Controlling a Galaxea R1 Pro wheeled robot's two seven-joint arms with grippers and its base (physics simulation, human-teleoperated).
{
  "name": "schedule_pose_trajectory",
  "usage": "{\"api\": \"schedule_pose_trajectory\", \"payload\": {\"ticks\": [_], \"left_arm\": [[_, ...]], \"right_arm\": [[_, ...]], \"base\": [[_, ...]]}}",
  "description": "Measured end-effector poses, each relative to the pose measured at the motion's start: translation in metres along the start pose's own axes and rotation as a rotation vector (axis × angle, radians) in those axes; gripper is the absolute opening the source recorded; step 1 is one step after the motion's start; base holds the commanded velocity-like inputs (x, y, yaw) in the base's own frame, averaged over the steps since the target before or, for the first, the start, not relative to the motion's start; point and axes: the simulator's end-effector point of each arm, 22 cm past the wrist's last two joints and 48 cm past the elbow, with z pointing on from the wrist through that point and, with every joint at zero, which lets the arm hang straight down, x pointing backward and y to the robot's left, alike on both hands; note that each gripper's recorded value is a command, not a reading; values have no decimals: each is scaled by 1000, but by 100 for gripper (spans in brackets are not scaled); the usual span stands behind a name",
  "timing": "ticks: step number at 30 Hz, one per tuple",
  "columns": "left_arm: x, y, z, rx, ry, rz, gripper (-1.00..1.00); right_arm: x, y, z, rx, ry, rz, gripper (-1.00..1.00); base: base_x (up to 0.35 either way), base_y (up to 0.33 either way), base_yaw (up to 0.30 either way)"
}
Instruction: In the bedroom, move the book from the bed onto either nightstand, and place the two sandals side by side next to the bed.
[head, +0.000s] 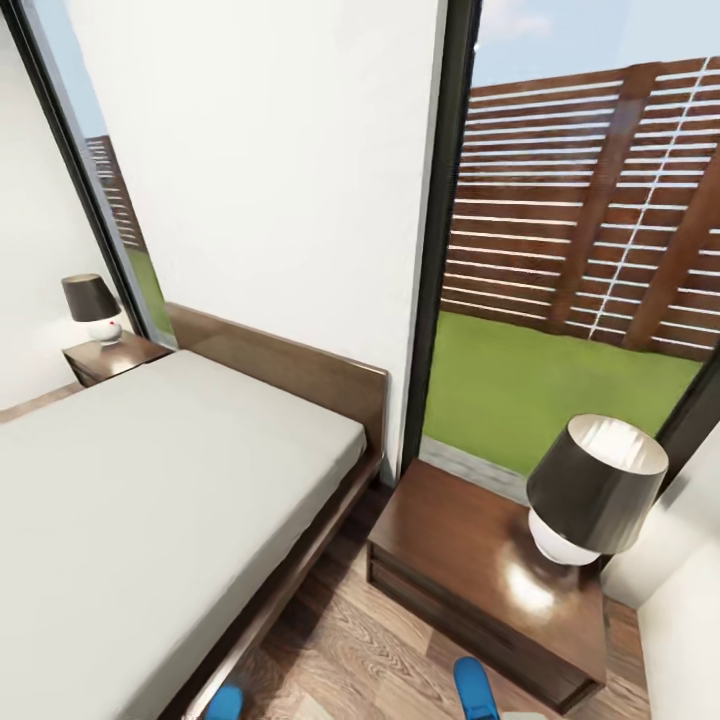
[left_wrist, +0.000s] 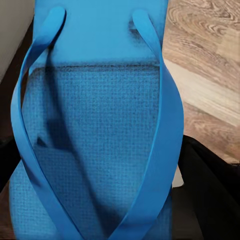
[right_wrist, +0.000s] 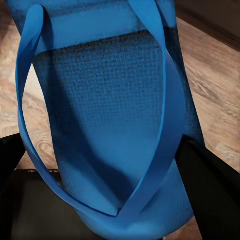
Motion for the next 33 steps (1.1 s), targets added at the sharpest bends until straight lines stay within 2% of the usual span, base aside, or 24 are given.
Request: {"api": "schedule_pose_trajectory", "payload": {"ticks": [8,12,22,33], "left_arm": [[5,0,-1,-1,5,-2,-100],[9,0,-2,-1,5,-3,-100],[10,-2,-5,1,-24,-4,-100],[19,1,-9,-3,-30,-7,-100]], "right_arm": [[19,-3,-2,4,24,1,-100],[22,-3,-3,4,12,-1,-100],[44,-4,-6,4,19,-4,-100],[73,-2,-10,-2,55,7,-100]], "base": [[0,0,237],[0,0,215],[0,0,195],[0,0,175]]}}
